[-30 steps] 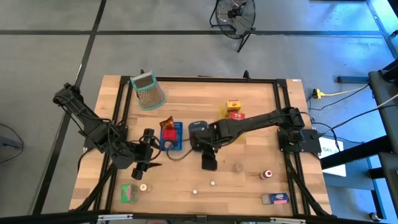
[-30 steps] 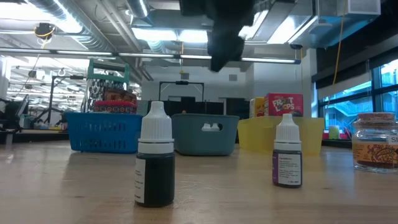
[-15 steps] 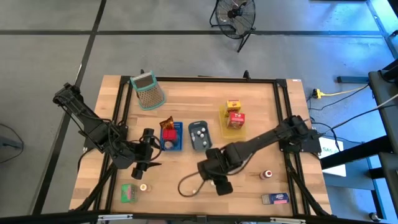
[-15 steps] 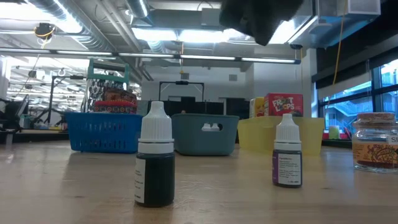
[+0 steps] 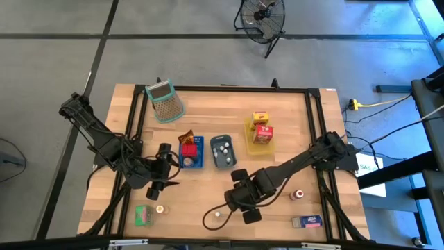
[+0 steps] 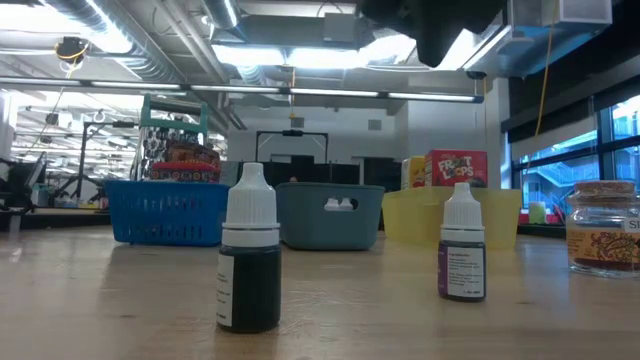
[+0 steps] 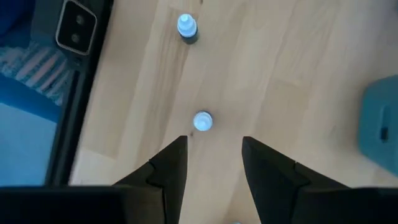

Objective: Pick & Place Kitchen Items
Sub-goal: Put the small food coloring bottle into the gray bin

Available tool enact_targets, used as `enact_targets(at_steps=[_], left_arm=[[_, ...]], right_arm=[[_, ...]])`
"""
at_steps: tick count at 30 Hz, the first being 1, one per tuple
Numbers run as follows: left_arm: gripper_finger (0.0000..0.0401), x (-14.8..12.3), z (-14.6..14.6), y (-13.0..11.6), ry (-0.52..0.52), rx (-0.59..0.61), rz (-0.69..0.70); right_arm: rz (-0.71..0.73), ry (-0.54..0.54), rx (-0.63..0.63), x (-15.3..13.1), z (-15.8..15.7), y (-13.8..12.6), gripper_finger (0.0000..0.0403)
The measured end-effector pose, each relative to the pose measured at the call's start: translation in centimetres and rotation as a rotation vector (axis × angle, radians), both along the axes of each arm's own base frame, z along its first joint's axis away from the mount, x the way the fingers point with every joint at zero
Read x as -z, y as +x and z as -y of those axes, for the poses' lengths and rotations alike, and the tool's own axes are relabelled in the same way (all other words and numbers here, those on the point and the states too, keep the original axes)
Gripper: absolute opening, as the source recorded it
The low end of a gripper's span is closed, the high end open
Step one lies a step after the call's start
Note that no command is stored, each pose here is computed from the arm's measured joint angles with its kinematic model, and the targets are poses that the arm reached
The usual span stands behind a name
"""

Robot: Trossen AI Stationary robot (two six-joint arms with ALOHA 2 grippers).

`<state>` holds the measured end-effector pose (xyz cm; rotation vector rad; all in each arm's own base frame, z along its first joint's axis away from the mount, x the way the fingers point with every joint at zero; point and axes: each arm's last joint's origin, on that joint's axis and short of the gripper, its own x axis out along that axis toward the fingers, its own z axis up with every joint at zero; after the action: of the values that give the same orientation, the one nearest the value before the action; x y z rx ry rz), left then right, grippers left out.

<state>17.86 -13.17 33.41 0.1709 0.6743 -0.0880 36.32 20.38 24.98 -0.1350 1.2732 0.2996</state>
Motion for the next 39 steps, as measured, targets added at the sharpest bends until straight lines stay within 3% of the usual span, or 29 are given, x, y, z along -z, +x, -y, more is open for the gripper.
enact_targets(at_steps=[13,22,39], left_arm=[[0.0249,0.3,-0.1,-0.3,-0.053,-0.042,-0.052],[0.0249,0.4,0.0,-0.3,-0.102,-0.046,-0.071],[0.0249,0.3,0.0,-0.3,-0.084,-0.029,-0.063]], right_arm=[[0.067,0.097,0.122,2.7,-1.0,0.4,0.0156],[0.071,0.076,0.156,4.1,-0.9,0.1,0.0156],[0.065,0.079,0.225,6.9,-0.5,-0.5,0.0156]])
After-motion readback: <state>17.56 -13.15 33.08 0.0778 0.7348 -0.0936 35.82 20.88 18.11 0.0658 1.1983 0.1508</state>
